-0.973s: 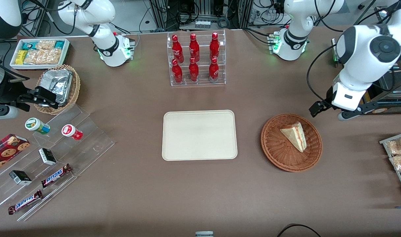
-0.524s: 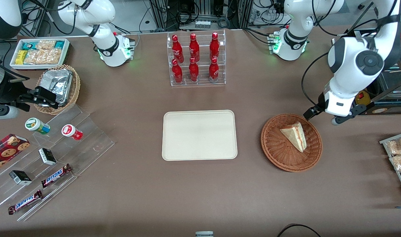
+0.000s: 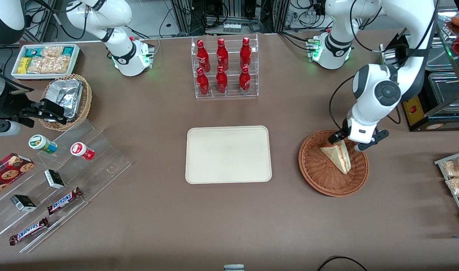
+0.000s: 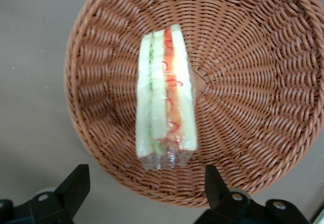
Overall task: Place sandwich from basket to tray
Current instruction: 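Lower the left gripper and close it on the wrapped sandwich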
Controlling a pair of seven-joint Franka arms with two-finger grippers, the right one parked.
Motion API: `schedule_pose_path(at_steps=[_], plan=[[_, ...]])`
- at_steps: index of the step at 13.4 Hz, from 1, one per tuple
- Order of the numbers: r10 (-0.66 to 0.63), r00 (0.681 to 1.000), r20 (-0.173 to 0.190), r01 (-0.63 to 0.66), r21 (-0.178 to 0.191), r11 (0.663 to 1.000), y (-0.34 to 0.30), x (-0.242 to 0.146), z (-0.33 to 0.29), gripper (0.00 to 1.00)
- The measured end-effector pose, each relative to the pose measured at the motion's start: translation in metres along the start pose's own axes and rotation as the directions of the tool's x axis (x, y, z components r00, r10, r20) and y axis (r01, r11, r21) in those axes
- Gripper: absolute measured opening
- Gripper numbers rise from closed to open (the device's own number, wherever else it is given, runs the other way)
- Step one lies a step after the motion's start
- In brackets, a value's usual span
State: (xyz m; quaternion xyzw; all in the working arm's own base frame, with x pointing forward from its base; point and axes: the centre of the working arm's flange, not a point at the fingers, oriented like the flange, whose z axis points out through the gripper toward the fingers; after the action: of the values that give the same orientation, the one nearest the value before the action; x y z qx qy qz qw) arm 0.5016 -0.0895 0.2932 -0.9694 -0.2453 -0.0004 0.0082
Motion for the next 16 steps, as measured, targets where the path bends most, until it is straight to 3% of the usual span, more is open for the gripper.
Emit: schedule_pose_path(at_steps=[10, 14, 16], plan=[[-0.071, 0.997, -0.043, 0.068, -0.059, 0.996, 0.002, 0.013, 0.020, 0.96], [-0.087, 0.995, -0.037, 0.085, -0.059, 0.995, 0.002, 0.013, 0.028, 0.48], [-0.088, 0.995, -0.040, 0.085, -0.062, 0.994, 0.003, 0.014, 0.026, 0.30]])
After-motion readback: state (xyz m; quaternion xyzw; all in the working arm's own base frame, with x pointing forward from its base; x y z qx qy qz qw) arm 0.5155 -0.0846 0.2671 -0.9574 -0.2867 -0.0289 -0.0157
